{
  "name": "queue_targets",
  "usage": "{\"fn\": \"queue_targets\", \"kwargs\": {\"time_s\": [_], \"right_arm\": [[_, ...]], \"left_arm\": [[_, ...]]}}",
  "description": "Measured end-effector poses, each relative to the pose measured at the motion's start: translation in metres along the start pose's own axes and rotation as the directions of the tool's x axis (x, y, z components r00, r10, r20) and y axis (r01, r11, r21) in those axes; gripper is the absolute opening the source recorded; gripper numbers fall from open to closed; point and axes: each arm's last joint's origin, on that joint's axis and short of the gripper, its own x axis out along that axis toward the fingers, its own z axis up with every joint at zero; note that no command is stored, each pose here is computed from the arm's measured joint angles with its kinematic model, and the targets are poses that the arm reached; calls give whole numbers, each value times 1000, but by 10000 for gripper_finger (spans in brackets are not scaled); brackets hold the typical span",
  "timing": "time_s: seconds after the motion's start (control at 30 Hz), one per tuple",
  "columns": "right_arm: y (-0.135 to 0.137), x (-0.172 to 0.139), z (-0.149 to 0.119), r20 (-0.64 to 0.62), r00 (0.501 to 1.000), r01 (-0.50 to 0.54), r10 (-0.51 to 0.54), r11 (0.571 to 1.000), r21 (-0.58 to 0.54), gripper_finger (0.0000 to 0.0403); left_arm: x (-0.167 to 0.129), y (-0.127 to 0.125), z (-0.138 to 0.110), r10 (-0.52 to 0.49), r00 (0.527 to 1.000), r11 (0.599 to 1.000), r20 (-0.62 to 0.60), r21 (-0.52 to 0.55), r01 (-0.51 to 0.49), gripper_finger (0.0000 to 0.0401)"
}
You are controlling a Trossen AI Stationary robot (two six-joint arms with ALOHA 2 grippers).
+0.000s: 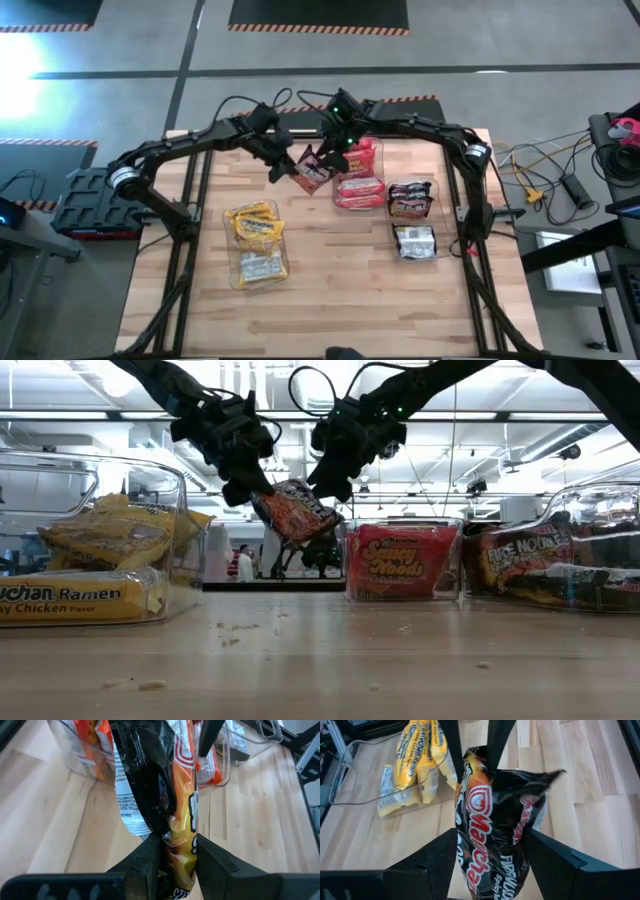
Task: Sort Maruchan noodles
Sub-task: Put the black pack noodle into the bottom right transparent bin
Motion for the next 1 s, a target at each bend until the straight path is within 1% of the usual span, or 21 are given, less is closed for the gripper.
{"fn": "queue_targets", "kwargs": {"time_s": [0.17, 0.33, 0.5, 0.6, 0.73, 1.0], "right_arm": [[-3, 3, -2, -2, 1000, -7, 7, 1000, -11, 219], [-7, -2, -2, 5, 1000, 5, -5, 1000, -11, 219], [-10, -7, -2, 14, 1000, 17, -17, 1000, -3, 219], [-9, -7, -2, 18, 1000, 2, -2, 1000, -6, 219], [-8, -7, -1, 40, 997, -66, 67, 998, -7, 219], [-8, -8, -1, 42, 996, -73, 73, 997, -4, 219]], "left_arm": [[0, -2, 2, -2, 1000, 1000, 0, 5, 2, 86], [0, -3, -1, -9, 999, 1000, -30, -12, 9, 86], [0, -4, -1, -12, 999, 1000, -31, -12, 11, 86], [0, -4, -1, -13, 999, 1000, -32, -9, 13, 86], [1, -4, -1, -14, 999, 1000, -31, -5, 14, 86], [4, -12, 1, -30, 999, 999, -31, 25, 31, 86]]}}
